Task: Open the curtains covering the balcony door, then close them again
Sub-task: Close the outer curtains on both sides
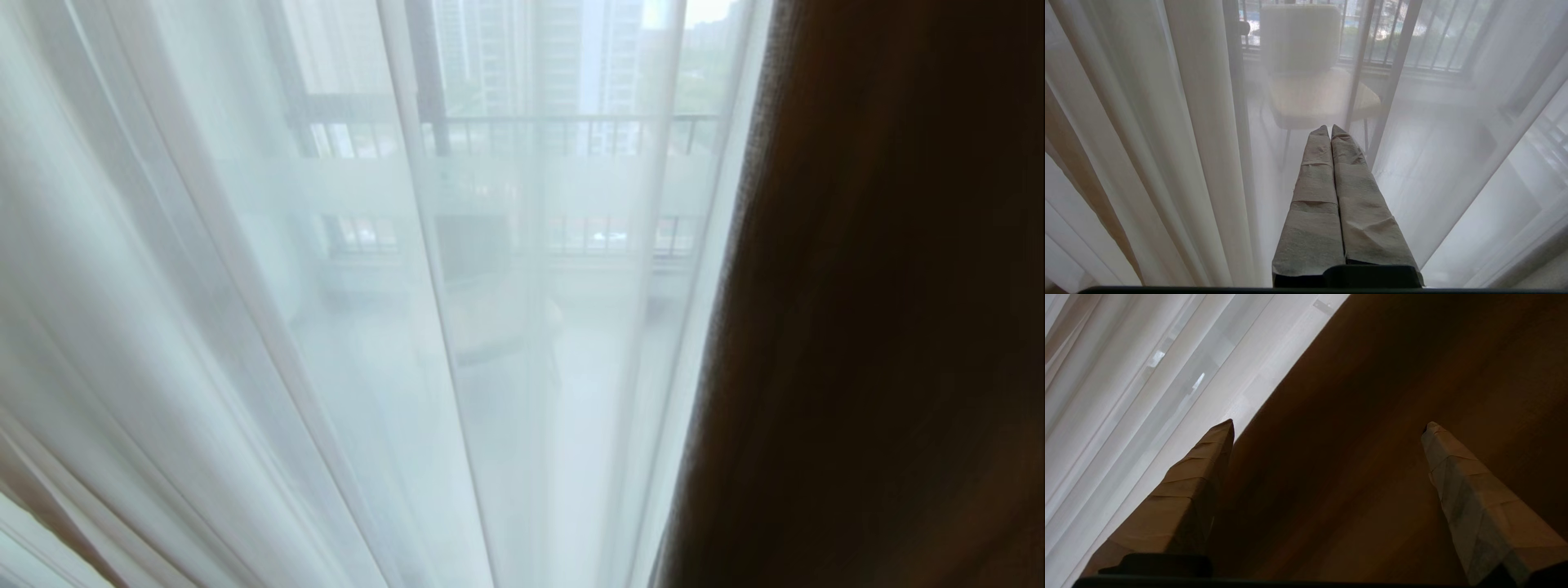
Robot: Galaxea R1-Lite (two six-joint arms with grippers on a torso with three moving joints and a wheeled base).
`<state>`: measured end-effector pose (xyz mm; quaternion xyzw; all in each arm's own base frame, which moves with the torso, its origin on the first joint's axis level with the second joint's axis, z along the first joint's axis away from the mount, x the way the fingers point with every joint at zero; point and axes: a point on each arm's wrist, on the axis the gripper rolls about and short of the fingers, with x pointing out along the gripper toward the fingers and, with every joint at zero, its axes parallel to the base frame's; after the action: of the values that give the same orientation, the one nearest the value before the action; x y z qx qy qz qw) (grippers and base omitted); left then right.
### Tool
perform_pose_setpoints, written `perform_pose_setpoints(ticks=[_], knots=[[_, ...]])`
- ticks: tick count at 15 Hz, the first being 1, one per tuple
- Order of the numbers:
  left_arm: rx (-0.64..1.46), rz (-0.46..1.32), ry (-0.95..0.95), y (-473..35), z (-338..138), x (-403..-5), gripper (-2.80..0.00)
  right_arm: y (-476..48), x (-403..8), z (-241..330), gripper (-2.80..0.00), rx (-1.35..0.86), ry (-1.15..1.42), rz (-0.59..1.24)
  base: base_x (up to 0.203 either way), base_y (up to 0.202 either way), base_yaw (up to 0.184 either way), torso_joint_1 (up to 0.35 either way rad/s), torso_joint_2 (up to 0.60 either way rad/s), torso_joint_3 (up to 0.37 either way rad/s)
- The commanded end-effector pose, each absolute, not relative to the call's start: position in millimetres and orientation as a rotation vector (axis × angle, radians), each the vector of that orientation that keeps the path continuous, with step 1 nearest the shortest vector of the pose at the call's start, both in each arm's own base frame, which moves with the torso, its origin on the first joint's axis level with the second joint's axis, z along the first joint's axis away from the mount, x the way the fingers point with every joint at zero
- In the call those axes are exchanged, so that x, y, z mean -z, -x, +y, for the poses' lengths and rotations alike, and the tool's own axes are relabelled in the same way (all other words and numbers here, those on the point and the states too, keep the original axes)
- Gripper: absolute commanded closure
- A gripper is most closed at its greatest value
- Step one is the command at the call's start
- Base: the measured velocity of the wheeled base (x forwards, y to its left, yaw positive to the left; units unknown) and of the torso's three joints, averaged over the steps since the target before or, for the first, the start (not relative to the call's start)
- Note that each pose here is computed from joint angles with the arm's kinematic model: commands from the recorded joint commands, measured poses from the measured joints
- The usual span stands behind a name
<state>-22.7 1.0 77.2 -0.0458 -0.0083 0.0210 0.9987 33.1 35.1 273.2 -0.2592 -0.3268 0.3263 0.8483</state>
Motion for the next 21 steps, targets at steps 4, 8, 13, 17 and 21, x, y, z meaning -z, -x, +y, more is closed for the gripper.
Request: perform_pose_setpoints(ticks=[4, 8, 13, 17, 21], knots=[[-0.044, -0.018, 0.092, 22.7, 1.0, -77.2, 0.00, -17.5, -250.1, 17.2, 0.00, -0.604, 0.544, -0.648, 0.000, 0.000, 0.000, 0.000, 0.00, 0.000], [-0.044, -0.017, 0.092, 22.7, 1.0, -77.2, 0.00, -19.1, -240.6, 13.7, 0.00, -0.499, 0.513, -0.519, 0.000, 0.000, 0.000, 0.000, 0.00, 0.000], [-0.043, -0.019, 0.092, 22.8, 1.0, -77.2, 0.00, -26.6, -218.6, 9.3, 0.00, -0.310, 0.421, -0.304, 0.000, 0.000, 0.000, 0.000, 0.00, 0.000], [-0.042, -0.017, 0.092, 22.7, 1.0, -77.2, 0.00, -30.9, -184.8, 6.7, 0.00, -0.232, 0.361, -0.148, 0.000, 0.000, 0.000, 0.000, 0.00, 0.000], [-0.043, -0.019, 0.092, 22.8, 1.0, -77.2, 0.00, -24.1, -152.5, 4.4, 0.00, -0.176, 0.327, -0.126, 0.000, 0.000, 0.000, 0.000, 0.00, 0.000]])
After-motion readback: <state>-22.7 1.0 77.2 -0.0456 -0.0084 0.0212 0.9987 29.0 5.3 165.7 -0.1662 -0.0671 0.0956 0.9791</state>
